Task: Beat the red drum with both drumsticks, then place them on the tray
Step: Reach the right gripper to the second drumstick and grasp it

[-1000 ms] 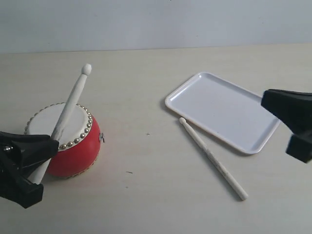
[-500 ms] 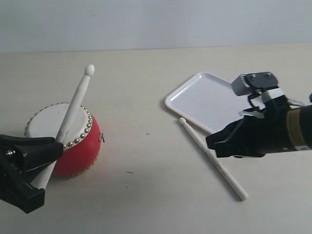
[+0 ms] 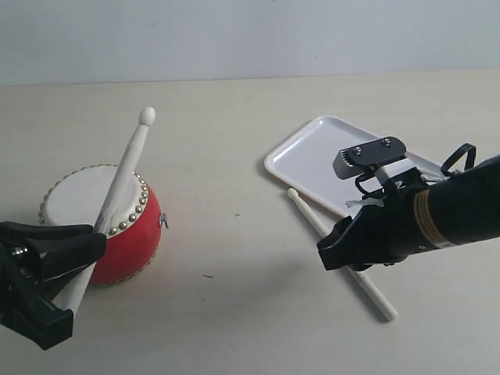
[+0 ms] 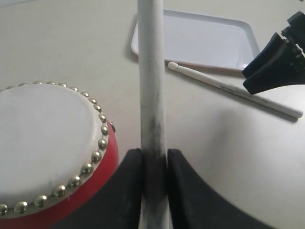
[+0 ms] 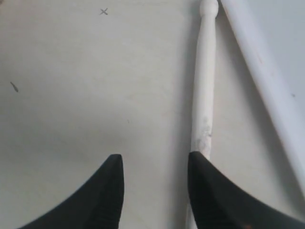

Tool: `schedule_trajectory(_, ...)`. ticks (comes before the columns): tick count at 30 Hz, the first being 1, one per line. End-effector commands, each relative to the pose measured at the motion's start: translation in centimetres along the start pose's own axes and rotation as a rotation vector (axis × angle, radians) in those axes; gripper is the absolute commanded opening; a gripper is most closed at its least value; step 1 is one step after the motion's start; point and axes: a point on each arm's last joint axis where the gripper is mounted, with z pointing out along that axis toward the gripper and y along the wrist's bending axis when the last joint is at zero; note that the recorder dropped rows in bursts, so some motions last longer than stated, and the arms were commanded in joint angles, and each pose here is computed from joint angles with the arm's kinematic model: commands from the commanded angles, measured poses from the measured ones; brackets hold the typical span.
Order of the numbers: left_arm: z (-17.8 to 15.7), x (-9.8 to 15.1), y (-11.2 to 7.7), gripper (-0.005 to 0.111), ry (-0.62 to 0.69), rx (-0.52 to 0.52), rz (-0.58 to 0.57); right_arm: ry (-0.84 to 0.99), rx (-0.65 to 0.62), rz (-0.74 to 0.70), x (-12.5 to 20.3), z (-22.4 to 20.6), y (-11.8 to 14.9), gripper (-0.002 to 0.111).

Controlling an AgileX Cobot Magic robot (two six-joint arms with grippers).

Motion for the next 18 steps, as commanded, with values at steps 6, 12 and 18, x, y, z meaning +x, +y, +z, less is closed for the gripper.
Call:
schedule_trajectory(6, 0.0, 0.0, 0.0, 0.000, -0.007, 0.004, -0.012, 0.034, 0.010, 0.051, 0.2, 0.0, 0.0, 0.043)
schedule_trajectory(12, 0.0, 0.0, 0.0, 0.000, -0.005, 0.003, -0.012, 0.039, 0.061, 0.045, 0.4, 0.3, -0.5, 0.041)
schedule_trajectory(18, 0.0, 0.0, 0.0, 0.000, -0.005, 0.003, -0.012, 0.057, 0.104, 0.030, -0.1, 1.5, -1.3, 0.041)
